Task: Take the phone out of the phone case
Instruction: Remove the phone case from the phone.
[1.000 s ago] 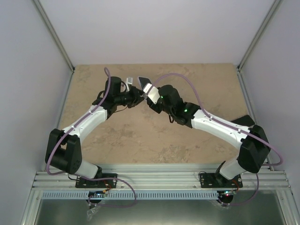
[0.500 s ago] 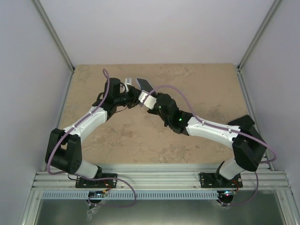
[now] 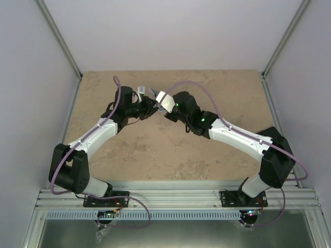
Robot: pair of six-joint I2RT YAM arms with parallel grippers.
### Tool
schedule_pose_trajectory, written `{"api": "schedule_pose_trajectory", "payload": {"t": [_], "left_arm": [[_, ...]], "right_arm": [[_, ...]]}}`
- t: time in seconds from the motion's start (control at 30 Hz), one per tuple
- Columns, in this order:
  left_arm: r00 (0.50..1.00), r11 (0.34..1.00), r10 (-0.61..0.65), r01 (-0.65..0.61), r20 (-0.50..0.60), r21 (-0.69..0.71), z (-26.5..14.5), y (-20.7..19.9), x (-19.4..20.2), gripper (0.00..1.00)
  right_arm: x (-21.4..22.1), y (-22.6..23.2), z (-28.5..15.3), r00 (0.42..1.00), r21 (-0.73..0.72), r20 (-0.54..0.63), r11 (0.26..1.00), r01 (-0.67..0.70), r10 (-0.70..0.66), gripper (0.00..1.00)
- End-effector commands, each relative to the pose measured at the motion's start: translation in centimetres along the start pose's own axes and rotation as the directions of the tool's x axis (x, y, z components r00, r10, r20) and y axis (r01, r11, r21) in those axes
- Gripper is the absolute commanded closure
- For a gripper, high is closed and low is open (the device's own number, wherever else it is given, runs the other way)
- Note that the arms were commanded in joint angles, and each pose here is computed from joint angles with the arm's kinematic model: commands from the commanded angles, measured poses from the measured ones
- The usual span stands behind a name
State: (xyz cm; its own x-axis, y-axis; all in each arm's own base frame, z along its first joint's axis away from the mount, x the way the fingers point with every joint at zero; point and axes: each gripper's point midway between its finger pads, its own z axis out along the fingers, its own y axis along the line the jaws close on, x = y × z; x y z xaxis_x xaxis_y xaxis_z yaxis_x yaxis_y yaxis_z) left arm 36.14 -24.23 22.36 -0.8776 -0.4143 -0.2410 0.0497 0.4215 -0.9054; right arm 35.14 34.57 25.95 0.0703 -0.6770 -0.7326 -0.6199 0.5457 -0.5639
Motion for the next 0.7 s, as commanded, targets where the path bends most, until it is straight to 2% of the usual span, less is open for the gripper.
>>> {"api": "schedule_pose_trajectory", "payload": {"t": [0.0, 0.5, 0.67], "left_arm": [[0.996, 0.989, 0.061, -0.052, 0.058, -0.138, -0.7, 3.2, -1.2, 1.00], [0.987, 0.947, 0.118, -0.080, 0.105, -0.311, -1.0, 8.0, -2.7, 1.00], [0.986, 0.954, 0.151, -0.126, 0.072, -0.273, -0.6, 8.0, -3.2, 1.00]], "right_arm": [[-2.7, -5.1, -3.3, 0.983, 0.019, 0.056, 0.984, -0.176, 0.174, 1.00], [-2.9, -12.2, -7.3, 0.925, -0.068, 0.116, 0.932, -0.355, 0.361, 0.99], [-0.6, -13.4, -6.4, 0.944, 0.026, 0.090, 0.947, -0.320, 0.316, 1.00]]}}
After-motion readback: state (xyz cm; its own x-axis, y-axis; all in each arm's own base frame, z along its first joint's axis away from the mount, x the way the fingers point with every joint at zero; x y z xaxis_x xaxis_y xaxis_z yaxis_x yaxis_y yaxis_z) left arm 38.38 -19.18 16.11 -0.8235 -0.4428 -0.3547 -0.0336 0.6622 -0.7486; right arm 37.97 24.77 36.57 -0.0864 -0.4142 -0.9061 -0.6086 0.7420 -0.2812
